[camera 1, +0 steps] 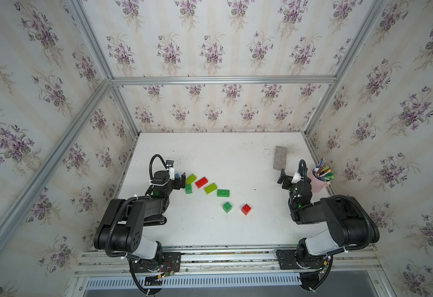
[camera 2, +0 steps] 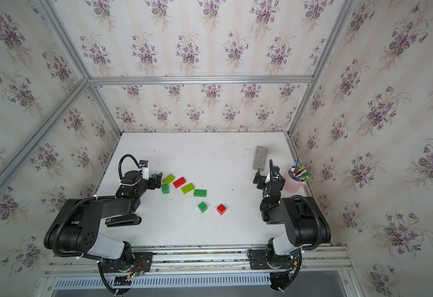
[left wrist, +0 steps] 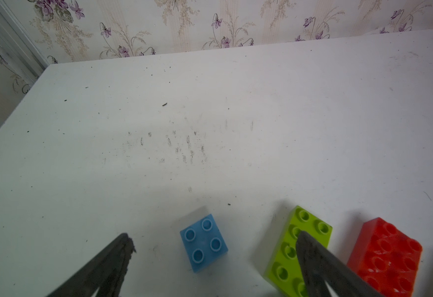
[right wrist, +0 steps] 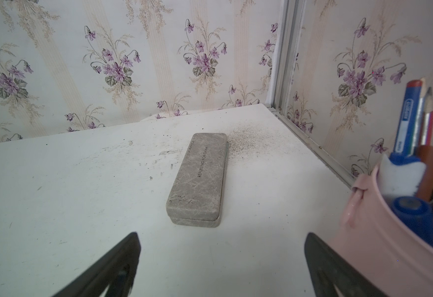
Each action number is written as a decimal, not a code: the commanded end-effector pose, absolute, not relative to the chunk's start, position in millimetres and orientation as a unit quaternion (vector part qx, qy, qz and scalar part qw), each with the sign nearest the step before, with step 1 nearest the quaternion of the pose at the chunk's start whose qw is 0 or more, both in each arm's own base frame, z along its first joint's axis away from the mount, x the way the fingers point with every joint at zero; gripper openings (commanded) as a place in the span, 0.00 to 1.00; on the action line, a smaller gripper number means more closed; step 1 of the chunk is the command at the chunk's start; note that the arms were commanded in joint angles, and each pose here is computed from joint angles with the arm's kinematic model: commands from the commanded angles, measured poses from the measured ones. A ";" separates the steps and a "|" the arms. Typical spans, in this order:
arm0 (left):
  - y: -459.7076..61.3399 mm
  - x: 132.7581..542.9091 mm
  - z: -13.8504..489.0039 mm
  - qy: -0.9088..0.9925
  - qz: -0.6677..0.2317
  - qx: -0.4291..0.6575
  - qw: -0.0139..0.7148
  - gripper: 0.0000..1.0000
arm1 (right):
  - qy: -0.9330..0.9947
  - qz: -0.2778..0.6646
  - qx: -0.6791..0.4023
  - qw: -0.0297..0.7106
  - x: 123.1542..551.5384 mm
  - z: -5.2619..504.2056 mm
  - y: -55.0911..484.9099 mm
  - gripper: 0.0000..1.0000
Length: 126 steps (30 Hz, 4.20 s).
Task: Assemble a spoon with lego
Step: Pick up the lego brick from the center of the board, then place the lego brick at the center of the board.
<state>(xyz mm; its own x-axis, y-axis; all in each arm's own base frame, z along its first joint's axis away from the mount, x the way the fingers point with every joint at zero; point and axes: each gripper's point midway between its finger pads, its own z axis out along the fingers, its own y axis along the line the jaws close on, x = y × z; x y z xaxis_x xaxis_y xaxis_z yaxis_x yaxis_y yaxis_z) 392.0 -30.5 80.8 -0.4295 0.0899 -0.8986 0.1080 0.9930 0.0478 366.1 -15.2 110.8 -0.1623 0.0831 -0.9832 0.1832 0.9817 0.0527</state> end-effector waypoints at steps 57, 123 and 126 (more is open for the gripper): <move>-155.9 282.6 139.3 0.864 -0.187 0.141 0.445 0.99 | 0.915 0.138 -0.299 0.232 212.5 62.3 236.1 0.62; -145.4 280.4 129.0 0.875 -0.167 0.111 0.441 0.99 | 0.970 0.058 -0.117 0.206 322.5 73.8 300.7 0.30; -142.9 280.8 128.8 0.876 -0.161 0.107 0.443 0.99 | 0.967 0.067 -0.117 0.214 332.4 76.9 312.5 0.30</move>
